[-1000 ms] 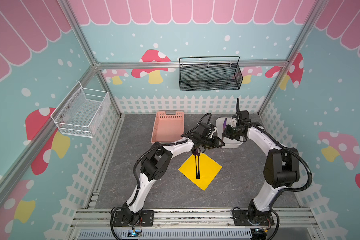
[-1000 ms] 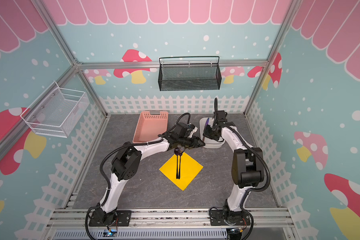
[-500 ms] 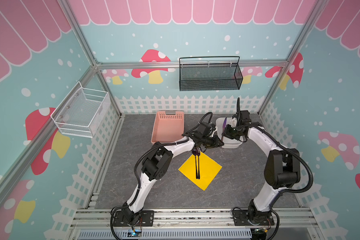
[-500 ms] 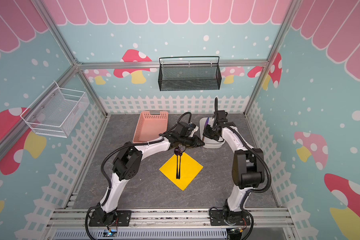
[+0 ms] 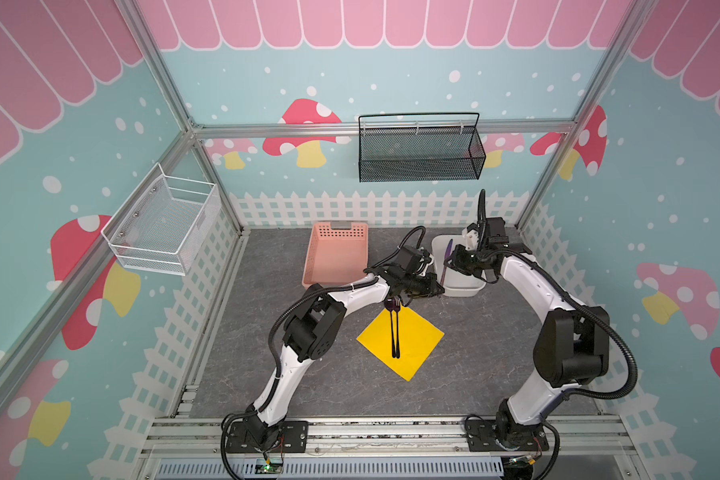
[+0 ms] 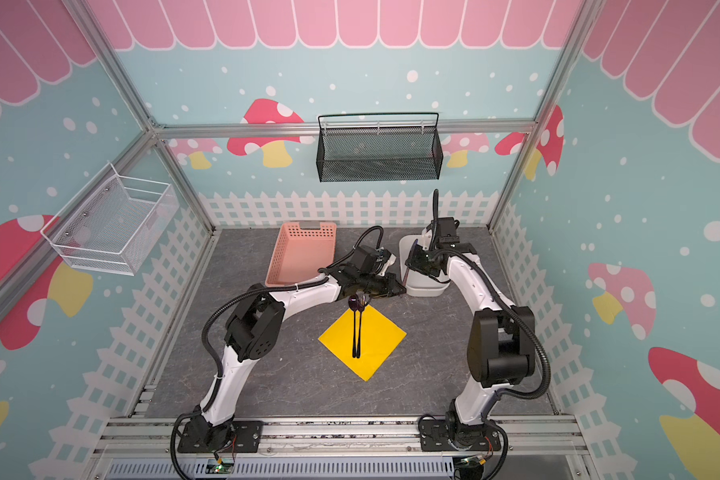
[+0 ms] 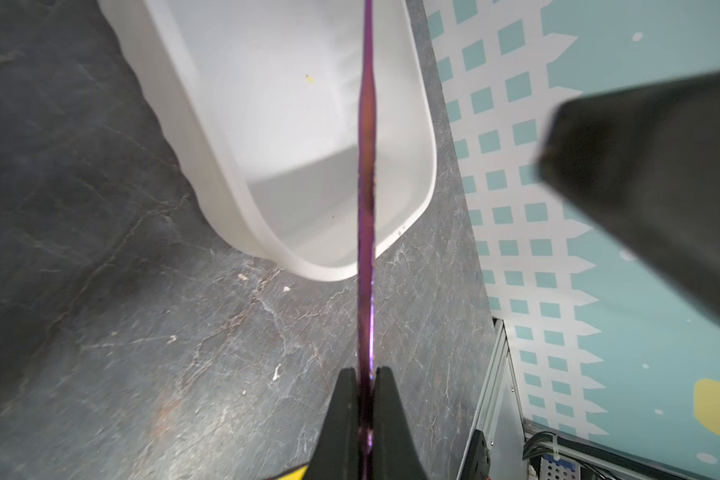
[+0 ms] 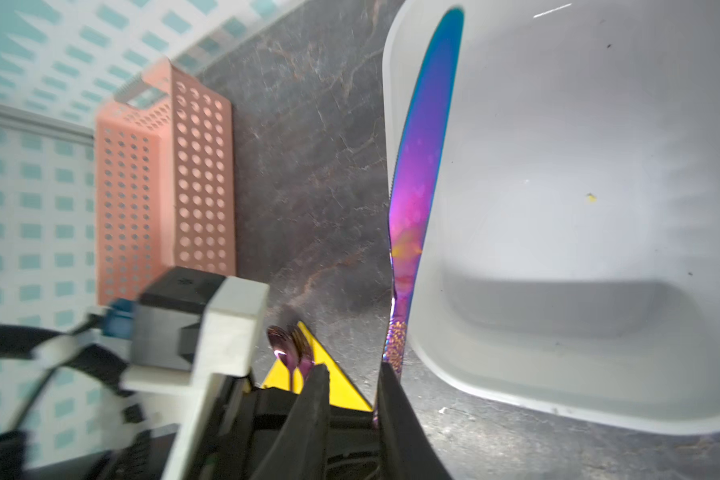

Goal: Place the utensils on the paper napkin and roll it up
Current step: 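Close the left gripper on the knife blade while the right gripper holds the handle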

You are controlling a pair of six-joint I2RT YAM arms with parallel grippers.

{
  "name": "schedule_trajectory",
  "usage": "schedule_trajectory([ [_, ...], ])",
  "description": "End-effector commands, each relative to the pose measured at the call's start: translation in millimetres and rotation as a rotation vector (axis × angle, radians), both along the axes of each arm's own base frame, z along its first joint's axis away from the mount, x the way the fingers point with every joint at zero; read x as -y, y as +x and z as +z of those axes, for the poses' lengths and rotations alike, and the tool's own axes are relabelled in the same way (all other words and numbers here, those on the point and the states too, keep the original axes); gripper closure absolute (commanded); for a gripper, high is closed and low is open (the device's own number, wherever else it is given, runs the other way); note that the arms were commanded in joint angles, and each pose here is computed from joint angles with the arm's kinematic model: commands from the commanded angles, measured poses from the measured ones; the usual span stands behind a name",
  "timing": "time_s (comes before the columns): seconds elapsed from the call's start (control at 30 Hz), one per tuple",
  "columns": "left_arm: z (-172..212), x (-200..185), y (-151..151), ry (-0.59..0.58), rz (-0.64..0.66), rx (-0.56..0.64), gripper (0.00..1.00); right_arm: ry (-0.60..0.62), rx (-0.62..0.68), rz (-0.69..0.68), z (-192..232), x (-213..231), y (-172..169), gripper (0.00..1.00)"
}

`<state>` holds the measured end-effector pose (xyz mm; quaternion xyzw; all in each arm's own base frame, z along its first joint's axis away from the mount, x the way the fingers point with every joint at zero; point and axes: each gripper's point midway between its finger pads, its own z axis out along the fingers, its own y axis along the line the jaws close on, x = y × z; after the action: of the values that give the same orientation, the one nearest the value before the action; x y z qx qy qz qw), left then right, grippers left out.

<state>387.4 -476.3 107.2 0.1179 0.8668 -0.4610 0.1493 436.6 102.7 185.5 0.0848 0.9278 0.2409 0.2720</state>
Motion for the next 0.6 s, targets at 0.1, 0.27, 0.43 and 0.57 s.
schedule_trajectory([
  [0.1, 67.6, -17.8, -2.2, -0.02, 0.024, 0.204, 1.0, 0.003, 0.113, 0.025, 51.3, 1.9, -21.0, 0.7],
  [0.27, 100.5, -35.2, -7.9, -0.014, 0.051, 0.319, 1.0, 0.045, 0.192, 0.02, 86.6, -0.6, -39.6, 0.63],
  [0.43, 128.7, -55.1, -20.3, 0.013, 0.086, 0.431, 1.0, 0.098, 0.264, 0.02, 116.0, -11.3, -57.5, 0.58],
  [0.57, 150.3, -70.7, -28.5, 0.055, 0.134, 0.517, 1.0, 0.136, 0.317, 0.032, 136.5, -29.3, -68.1, 0.56],
])
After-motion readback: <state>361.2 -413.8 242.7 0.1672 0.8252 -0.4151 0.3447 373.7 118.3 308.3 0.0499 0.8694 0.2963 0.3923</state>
